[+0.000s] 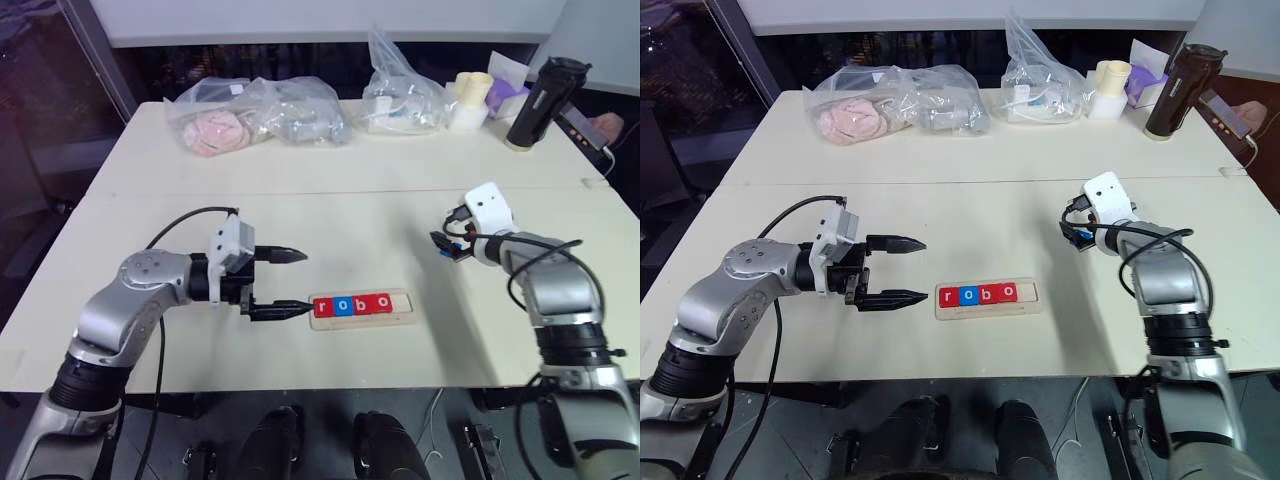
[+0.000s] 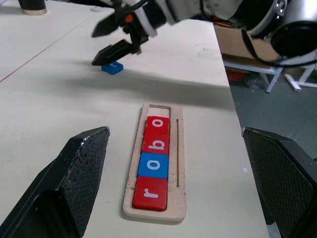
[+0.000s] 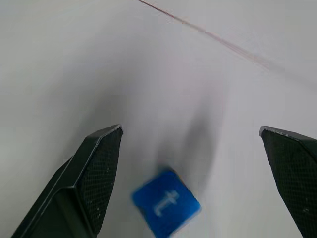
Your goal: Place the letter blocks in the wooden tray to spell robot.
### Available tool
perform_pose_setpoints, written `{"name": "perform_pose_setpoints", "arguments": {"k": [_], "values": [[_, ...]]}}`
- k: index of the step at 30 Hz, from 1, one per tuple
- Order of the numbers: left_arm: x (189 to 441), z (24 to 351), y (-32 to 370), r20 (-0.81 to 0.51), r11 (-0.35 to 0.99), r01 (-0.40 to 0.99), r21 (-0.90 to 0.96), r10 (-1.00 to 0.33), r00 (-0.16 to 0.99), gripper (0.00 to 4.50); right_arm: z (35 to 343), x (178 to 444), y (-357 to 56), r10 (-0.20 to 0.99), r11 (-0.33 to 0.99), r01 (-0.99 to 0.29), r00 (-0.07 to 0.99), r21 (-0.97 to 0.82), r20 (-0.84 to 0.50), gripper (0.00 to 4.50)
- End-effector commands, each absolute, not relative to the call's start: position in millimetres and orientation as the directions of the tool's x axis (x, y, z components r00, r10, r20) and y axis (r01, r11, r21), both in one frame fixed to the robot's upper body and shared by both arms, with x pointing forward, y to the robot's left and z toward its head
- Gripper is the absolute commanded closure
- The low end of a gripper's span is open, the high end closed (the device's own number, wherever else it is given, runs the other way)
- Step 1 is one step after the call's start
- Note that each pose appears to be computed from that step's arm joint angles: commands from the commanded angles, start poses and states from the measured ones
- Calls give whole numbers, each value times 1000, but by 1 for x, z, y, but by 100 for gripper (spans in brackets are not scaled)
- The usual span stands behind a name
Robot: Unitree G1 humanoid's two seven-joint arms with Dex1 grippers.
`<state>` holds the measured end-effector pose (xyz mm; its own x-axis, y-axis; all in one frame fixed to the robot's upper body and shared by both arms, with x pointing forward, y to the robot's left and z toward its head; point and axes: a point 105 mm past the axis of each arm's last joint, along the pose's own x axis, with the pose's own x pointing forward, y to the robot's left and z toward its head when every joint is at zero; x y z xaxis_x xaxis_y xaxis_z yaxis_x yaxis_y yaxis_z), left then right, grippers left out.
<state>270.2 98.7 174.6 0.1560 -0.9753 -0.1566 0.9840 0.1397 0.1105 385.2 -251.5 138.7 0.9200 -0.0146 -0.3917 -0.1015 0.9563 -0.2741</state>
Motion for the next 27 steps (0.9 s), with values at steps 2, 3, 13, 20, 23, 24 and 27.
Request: {"name": "perform_pose_setpoints", "arguments": {"k": [2, 3, 13, 20, 23, 24, 27], "values": [[269, 180, 96, -155, 119, 982, 146, -978, 142, 0, 167, 382, -245, -104, 974, 30, 939, -224, -327, 4], [269, 179, 96, -155, 119, 982, 146, -978, 141, 0, 167, 381, -245, -126, 972, 50, 935, -229, -330, 4], [269, 180, 95, -153, 121, 982, 147, -978, 144, 0, 140, 369, -220, -133, 987, 80, 892, -140, -432, 4], [268, 179, 95, -152, 123, 981, 147, -978, 146, 0, 124, 370, -216, -129, 991, 101, 868, -84, -480, 4], [268, 180, 95, -150, 126, 981, 147, -978, 148, 0, 118, 374, -218, -131, 991, 121, 860, -54, -494, 4], [268, 180, 95, -152, 125, 981, 148, -977, 148, 0, 117, 375, -218, -125, 992, 122, 856, -39, -501, 4], [268, 180, 95, -153, 127, 981, 150, -977, 150, 0, 111, 376, -218, -120, 990, 142, 842, 2, -526, 4]]}}
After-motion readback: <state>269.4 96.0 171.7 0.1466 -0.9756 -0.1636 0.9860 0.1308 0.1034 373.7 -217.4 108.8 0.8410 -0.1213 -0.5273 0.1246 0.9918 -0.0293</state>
